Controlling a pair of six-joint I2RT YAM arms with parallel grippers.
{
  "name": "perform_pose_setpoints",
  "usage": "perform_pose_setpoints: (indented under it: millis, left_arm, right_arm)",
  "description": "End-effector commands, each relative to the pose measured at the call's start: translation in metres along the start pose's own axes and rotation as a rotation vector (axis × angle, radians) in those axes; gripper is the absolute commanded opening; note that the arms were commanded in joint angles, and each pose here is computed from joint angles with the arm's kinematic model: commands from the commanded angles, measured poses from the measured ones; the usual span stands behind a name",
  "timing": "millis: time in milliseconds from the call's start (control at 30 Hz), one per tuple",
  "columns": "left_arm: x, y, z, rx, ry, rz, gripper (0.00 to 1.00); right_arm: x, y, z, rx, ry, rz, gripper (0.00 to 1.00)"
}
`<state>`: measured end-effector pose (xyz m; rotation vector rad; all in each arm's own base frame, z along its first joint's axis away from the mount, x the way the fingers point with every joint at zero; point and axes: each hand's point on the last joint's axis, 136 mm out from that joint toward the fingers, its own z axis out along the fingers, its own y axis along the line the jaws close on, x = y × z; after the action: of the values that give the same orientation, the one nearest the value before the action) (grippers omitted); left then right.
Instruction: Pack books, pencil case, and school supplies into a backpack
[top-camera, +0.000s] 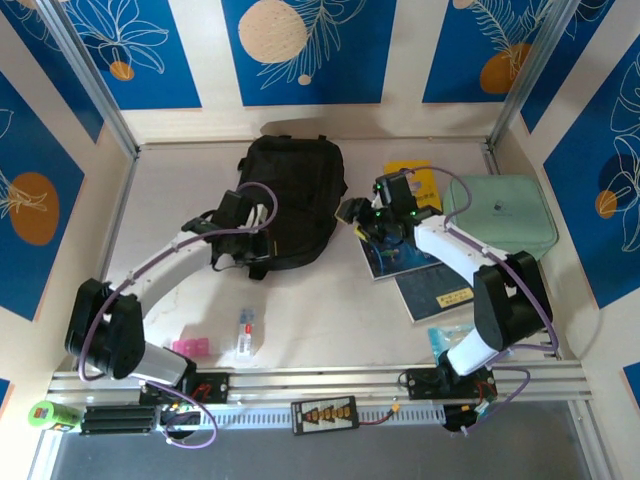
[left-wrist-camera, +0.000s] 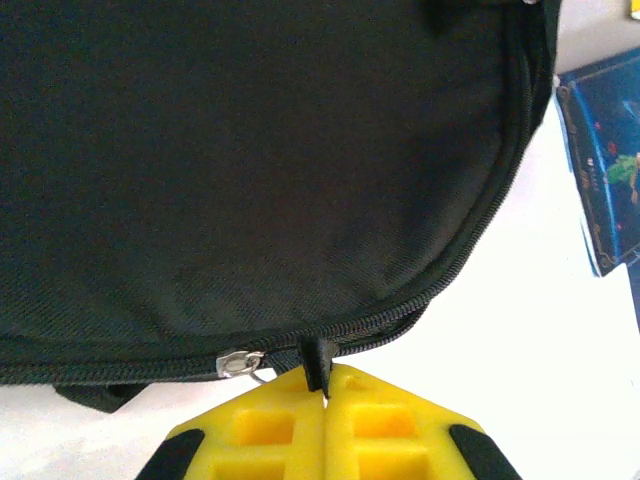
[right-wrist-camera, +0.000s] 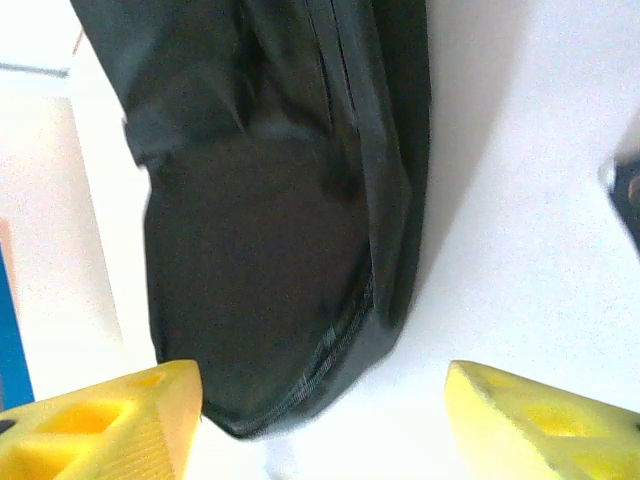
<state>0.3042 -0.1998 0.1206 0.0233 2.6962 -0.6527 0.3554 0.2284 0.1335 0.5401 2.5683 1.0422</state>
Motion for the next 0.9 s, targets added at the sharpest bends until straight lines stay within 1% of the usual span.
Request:
perform_pose_setpoints:
  millis: [0, 100, 267, 400, 533, 600, 700, 767, 833, 867]
  left_arm:
    - [-0.012, -0.034, -0.001, 0.107, -0.013, 0.05, 0.0]
    - [-0.01, -0.04, 0.005, 0.113, 0.002, 0.057, 0.0]
    - [-0.006, -0.041, 0.01, 0.11, 0.014, 0.053, 0.0]
    - [-0.003, -0.039, 0.011, 0.089, 0.028, 0.066, 0.0]
    - [-0.001, -0.028, 0.008, 0.019, 0.033, 0.082, 0.0]
    - [0.0, -0.023, 0.007, -0.005, 0.038, 0.086, 0.0]
    - [0.002, -0.013, 0.005, -0.065, 0.046, 0.085, 0.0]
    - [0.003, -0.007, 0.002, -0.101, 0.05, 0.09, 0.0]
    - [0.003, 0.0, -0.002, -0.144, 0.05, 0.091, 0.0]
    - [0.003, 0.005, -0.004, -0.175, 0.051, 0.093, 0.0]
  right_arm:
    - [0.043, -0.006, 0.007, 0.025, 0.139, 0.14, 0.69]
    - [0.056, -0.003, 0.018, 0.04, 0.176, 0.159, 0.7]
    - [0.064, -0.002, 0.041, 0.035, 0.215, 0.201, 0.71]
    - [0.066, 0.002, 0.058, 0.04, 0.245, 0.192, 0.67]
    - [0.063, 0.002, 0.066, 0.043, 0.244, 0.189, 0.64]
    - [0.061, 0.001, 0.068, 0.051, 0.24, 0.185, 0.59]
    - [0.059, -0.004, 0.072, 0.069, 0.237, 0.182, 0.44]
    - [0.056, -0.009, 0.073, 0.085, 0.227, 0.182, 0.36]
    - [0.054, -0.013, 0.072, 0.1, 0.214, 0.175, 0.26]
    - [0.052, -0.015, 0.072, 0.111, 0.206, 0.171, 0.23]
